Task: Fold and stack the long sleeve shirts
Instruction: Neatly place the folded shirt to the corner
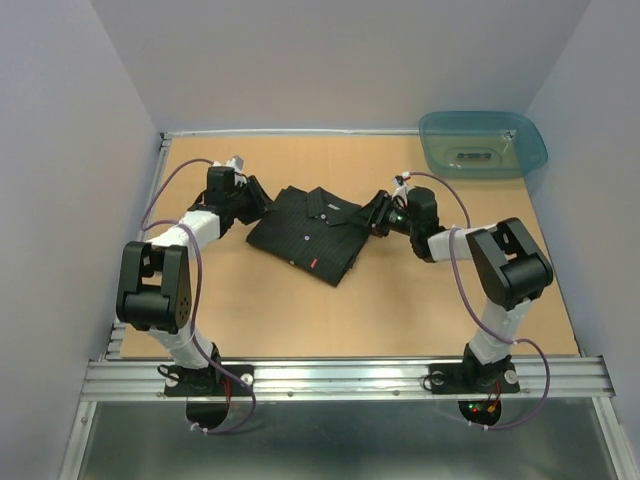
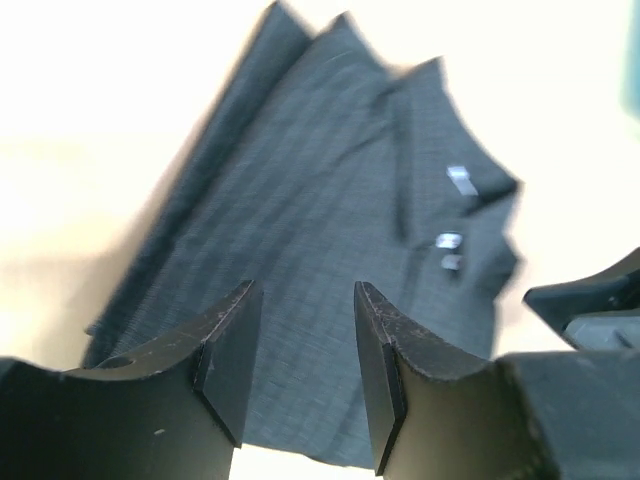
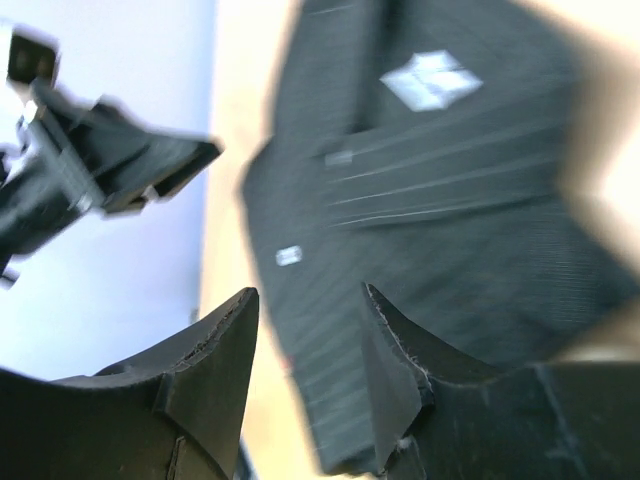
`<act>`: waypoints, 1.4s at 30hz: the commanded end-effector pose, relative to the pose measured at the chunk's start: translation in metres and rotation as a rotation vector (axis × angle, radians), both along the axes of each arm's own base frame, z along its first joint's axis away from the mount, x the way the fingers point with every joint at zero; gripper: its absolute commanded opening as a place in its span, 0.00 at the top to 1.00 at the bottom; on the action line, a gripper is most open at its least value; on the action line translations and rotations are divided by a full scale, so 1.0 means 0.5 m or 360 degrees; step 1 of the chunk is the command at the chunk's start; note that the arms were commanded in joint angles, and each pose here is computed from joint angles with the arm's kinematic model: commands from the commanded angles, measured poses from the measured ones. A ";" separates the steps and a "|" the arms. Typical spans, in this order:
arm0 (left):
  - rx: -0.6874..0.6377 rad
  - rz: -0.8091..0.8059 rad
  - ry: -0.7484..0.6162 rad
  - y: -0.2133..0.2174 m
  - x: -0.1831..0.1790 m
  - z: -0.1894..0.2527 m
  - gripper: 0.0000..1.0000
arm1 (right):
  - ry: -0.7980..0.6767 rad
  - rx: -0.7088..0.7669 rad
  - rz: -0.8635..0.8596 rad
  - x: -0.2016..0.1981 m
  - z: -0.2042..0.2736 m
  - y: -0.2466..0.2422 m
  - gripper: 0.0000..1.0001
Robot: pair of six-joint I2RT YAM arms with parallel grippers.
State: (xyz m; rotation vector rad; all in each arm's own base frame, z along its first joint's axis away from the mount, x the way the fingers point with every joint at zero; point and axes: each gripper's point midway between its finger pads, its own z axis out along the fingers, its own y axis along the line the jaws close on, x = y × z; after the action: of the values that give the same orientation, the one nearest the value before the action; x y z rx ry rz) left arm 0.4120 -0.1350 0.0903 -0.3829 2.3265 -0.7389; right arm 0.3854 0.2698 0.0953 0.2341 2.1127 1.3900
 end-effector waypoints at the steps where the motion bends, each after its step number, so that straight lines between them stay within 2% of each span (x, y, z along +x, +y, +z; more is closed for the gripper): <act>1: -0.0055 -0.0047 -0.0142 -0.013 -0.004 0.058 0.48 | -0.0225 0.0110 0.0275 -0.061 0.112 0.083 0.50; 4: -0.0062 -0.0038 -0.0085 -0.014 -0.011 0.024 0.48 | -0.0215 0.0133 0.0410 -0.109 0.114 0.145 0.50; 6: -0.0082 -0.0011 -0.0066 -0.013 -0.013 0.007 0.48 | -0.0154 0.0103 0.0440 -0.134 0.078 0.168 0.50; 15: -0.0082 0.0128 0.0042 0.007 -0.006 -0.069 0.51 | 0.0153 -0.0007 0.0408 -0.200 -0.124 0.130 0.53; 18: -0.0086 0.0154 0.0033 0.015 -0.001 -0.064 0.51 | 0.0138 -0.0037 0.0388 -0.204 -0.135 0.115 0.53; 20: -0.0119 0.0155 -0.0004 0.021 0.001 -0.030 0.51 | 0.0072 -0.0023 0.0375 -0.200 -0.104 0.107 0.53; 23: -0.0113 0.0187 -0.0135 0.032 -0.006 0.054 0.41 | -0.0075 0.0025 0.0346 -0.184 -0.016 0.101 0.53; 24: -0.0103 0.0199 -0.0128 0.037 -0.021 0.062 0.30 | -0.0124 0.0010 0.0337 -0.179 0.003 0.098 0.52; 25: -0.0108 0.0228 -0.0203 0.042 -0.030 0.106 0.24 | -0.0172 -0.0005 0.0327 -0.173 0.027 0.096 0.49; 26: -0.0118 0.0251 -0.0217 0.046 -0.041 0.118 0.20 | -0.0114 -0.0082 0.0322 -0.180 0.019 0.087 0.47; 27: -0.0143 0.0294 -0.0173 0.049 -0.064 0.107 0.13 | -0.0260 -0.0122 0.0293 -0.164 0.070 0.082 0.41; 28: -0.0177 0.0309 -0.0231 0.049 -0.080 0.138 0.11 | -0.0286 -0.0170 0.0276 -0.162 0.081 0.074 0.39; 29: -0.0194 0.0307 -0.0183 0.041 -0.110 0.114 0.07 | -0.0278 -0.0305 0.0240 -0.159 0.068 0.055 0.34; 30: -0.0236 0.0322 -0.0166 0.035 -0.125 0.113 0.07 | -0.0373 -0.0321 0.0205 -0.153 0.121 0.046 0.26; 32: -0.0272 0.0293 -0.0173 0.014 -0.157 0.115 0.07 | -0.0352 -0.0468 0.0163 -0.160 0.124 0.016 0.18; 34: -0.0296 0.0218 -0.0116 -0.027 -0.202 0.082 0.07 | -0.0433 -0.0565 0.0084 -0.162 0.166 -0.016 0.09; 36: -0.0291 0.0158 -0.0070 -0.062 -0.243 0.043 0.06 | -0.0500 -0.0623 0.0035 -0.165 0.192 -0.038 0.06; 42: -0.0450 0.0320 -0.0023 -0.070 -0.287 -0.023 0.08 | -0.0617 -0.0625 -0.0042 -0.213 0.262 -0.084 0.04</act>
State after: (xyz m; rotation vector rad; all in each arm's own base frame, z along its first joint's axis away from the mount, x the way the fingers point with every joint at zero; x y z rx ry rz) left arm 0.2551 -0.1727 0.0659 -0.5929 2.2951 -0.9070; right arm 0.2836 0.2473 0.2191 -0.1511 1.9845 1.0024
